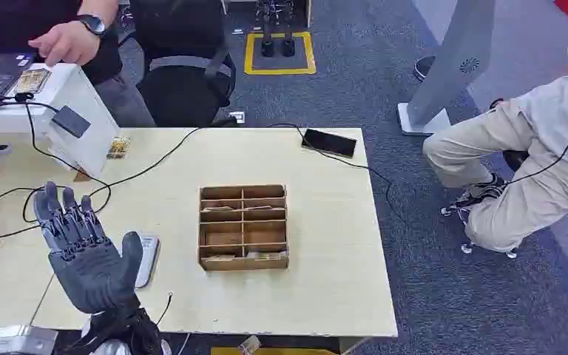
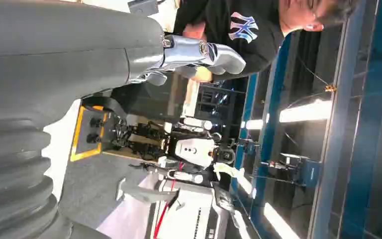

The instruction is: Pass the card to the sensor for recognition and then transmit it.

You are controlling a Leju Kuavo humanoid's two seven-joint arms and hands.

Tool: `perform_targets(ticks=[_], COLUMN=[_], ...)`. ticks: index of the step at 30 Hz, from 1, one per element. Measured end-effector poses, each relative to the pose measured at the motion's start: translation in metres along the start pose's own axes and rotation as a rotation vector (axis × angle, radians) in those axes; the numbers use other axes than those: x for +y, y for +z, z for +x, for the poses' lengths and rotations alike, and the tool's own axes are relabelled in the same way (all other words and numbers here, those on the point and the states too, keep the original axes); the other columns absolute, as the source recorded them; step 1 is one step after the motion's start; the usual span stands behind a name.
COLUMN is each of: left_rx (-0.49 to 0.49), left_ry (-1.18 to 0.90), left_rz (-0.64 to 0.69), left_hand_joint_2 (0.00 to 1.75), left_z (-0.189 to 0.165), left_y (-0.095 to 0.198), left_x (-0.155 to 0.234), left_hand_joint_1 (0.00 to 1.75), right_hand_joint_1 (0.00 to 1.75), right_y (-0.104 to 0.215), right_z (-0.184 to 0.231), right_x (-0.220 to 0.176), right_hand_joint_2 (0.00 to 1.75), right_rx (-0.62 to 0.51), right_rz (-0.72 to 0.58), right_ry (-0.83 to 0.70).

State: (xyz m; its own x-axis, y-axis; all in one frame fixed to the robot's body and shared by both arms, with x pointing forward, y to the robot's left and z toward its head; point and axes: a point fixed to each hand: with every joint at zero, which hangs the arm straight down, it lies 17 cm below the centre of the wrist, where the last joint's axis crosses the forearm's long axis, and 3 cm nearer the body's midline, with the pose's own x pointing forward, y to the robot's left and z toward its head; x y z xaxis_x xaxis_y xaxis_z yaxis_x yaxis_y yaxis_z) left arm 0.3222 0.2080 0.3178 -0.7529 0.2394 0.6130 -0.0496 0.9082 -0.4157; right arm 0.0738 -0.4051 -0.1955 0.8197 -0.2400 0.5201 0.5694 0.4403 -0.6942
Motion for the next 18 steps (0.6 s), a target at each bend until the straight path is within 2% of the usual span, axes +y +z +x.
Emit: perform_targets(ticks=[18], left_rx=[0.0], left_ry=[-0.007], left_rz=[0.003], left_hand_joint_2=[1.75], left_z=[-0.001], left_y=[0.0], left_x=[0.001], left_hand_joint_1=[0.0], right_hand_joint_1=[0.0], right_y=[0.006], right_z=[-0.003], right_x=[0.013], right_hand_joint_2=[1.75], right_rx=[0.009], right_rz=[0.037], right_ry=[-0.007])
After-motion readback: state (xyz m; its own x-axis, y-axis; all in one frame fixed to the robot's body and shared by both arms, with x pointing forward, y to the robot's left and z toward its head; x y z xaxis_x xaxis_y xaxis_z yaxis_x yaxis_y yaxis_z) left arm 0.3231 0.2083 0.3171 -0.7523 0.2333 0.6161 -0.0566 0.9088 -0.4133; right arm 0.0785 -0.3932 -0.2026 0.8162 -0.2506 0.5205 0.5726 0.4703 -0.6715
